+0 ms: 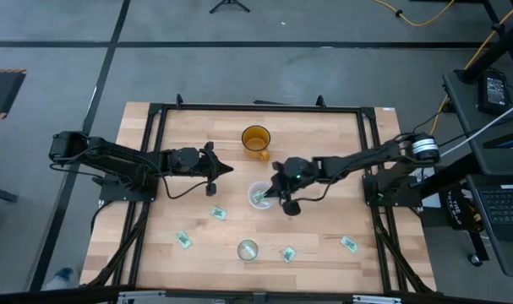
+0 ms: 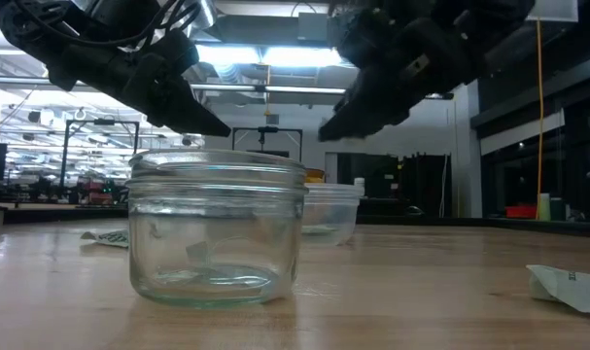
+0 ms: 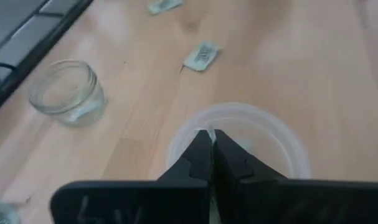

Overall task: Pick and place Stevia / Truvia into bins
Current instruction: Put the stevia packet into the transparent plastic container, then put the stevia packet into the transparent glass container

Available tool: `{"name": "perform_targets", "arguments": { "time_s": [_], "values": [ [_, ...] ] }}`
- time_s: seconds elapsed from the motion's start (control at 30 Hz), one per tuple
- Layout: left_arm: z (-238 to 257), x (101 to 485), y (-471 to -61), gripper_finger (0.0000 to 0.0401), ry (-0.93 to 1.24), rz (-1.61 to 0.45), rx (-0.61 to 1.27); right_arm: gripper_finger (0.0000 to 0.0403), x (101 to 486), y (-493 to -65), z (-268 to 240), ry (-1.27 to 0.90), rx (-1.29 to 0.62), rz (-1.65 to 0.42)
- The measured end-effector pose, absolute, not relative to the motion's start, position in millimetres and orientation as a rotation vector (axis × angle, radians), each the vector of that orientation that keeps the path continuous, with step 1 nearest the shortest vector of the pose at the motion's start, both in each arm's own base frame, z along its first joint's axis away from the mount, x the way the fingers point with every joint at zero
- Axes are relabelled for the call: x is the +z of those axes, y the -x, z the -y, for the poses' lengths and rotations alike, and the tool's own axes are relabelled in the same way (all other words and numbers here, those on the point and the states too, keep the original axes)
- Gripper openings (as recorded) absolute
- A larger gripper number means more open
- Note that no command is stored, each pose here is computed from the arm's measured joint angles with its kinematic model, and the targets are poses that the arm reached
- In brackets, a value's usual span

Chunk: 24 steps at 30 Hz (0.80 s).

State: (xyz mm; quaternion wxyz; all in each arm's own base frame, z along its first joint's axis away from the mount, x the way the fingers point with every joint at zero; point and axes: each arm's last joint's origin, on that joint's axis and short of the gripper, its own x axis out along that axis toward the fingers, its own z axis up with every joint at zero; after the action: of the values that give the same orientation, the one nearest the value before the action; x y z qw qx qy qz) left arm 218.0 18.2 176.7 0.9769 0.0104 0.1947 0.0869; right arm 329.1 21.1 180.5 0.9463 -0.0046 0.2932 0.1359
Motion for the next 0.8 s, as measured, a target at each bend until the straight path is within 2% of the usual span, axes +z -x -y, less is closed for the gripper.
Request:
{"name": "perform_targets", "arguments": {
  "time_s": [0.33,0.8],
  "values": [
    [-18,177,-218,0.0007,-0.021,-0.392,0.175,0.0004,156,-353,-21,0.044,0.29,-0.7],
    [-18,177,-218,0.0006,-0.021,-0.392,0.174,0.0055,158,-357,-15,0.074,0.196,-0.682]
  ]
}}
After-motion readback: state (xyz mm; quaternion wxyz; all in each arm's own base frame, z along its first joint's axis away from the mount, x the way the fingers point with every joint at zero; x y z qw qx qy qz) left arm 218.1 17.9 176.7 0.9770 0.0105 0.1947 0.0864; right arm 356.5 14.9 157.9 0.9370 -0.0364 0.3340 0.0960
